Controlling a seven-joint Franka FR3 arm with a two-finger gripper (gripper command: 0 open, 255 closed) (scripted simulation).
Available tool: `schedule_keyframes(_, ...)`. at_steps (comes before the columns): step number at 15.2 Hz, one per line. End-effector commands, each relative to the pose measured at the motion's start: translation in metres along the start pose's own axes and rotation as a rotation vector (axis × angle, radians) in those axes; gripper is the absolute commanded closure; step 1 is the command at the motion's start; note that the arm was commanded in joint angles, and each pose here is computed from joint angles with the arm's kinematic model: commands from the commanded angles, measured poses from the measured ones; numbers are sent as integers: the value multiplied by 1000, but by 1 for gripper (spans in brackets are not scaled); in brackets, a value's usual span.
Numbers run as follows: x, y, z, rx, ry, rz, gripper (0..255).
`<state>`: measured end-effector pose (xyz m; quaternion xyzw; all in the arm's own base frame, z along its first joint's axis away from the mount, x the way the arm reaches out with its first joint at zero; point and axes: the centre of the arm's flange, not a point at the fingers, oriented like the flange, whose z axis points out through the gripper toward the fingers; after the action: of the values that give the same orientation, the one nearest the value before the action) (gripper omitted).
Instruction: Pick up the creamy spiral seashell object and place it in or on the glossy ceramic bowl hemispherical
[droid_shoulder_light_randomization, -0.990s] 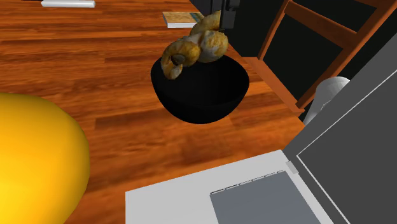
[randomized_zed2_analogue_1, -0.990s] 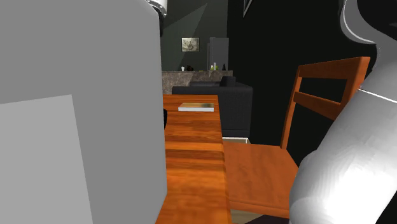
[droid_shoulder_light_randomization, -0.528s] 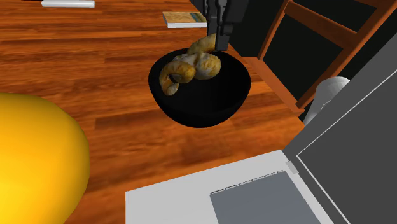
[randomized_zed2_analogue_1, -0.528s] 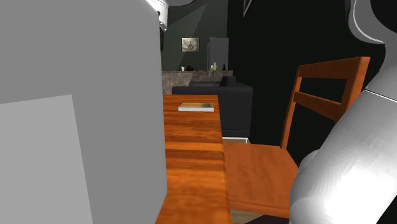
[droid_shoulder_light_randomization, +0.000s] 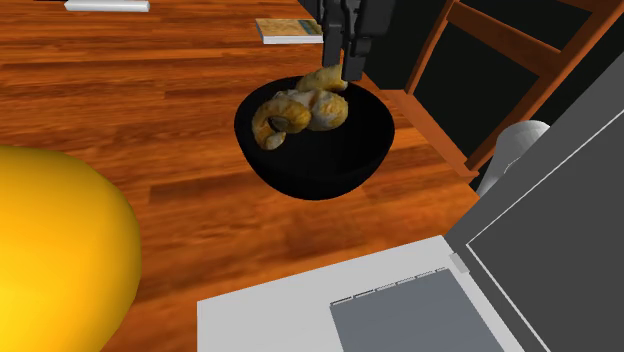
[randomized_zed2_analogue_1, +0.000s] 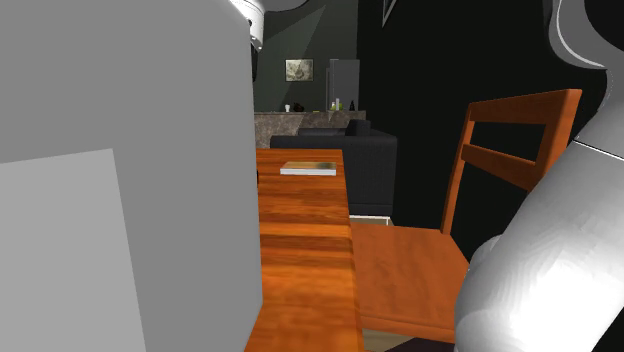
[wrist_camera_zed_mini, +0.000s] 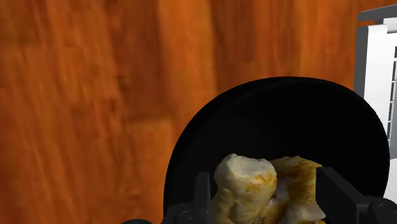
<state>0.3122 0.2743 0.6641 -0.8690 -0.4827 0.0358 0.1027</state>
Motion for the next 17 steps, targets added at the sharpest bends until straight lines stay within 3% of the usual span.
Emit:
schedule_keyframes(1,0,0,0,0,0,0,0)
schedule_keyframes(5,0,0,0,0,0,0,0)
schedule_keyframes(9,0,0,-50,0,0,0,0)
schedule_keyframes(17,0,0,-50,0,0,0,0)
